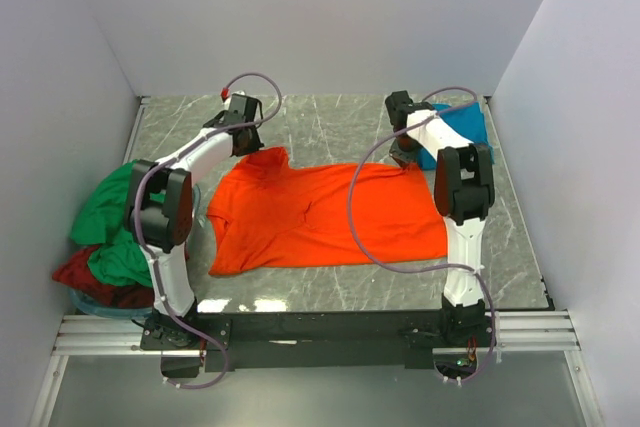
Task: Fold and stack the t-shirts
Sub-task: Fold the tshirt
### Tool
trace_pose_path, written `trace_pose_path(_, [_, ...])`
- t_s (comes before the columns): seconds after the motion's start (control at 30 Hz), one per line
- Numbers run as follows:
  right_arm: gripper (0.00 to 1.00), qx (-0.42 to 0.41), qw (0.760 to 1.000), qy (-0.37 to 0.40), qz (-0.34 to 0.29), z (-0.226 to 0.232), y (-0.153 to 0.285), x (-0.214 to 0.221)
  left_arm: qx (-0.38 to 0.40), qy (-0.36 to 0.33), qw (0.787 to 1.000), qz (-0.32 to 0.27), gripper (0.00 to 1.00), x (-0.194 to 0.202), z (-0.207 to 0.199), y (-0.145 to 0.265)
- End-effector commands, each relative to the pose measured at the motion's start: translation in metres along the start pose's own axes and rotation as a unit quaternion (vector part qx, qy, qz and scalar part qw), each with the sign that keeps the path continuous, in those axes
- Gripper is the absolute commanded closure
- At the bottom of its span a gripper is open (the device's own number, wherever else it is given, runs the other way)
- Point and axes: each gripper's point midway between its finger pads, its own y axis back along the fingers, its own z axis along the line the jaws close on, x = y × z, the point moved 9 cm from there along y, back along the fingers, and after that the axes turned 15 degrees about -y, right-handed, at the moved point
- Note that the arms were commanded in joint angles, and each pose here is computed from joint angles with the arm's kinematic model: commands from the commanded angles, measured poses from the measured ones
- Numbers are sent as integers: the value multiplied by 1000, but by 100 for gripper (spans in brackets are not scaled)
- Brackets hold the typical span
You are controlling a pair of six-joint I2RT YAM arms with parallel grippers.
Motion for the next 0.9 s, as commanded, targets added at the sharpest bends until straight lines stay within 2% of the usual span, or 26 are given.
trace_pose_path(0.0, [100,-41,998,-15,-54,-2,37,-11,22,22,999,-44,100,-8,-3,22])
trace_pose_path(0.23, [100,-60,996,-3,-58,-16,52,11,33,27,998,-53,100,10,-2,42])
trace_pose_path(0.63, [100,-83,994,-5,-78,-56,86,29,26,51,993,-98,100,41,10,103])
trace_pose_path(0.87, [100,-88,993,3,-81,-78,97,43,28,69,993,-96,100,67,20,121])
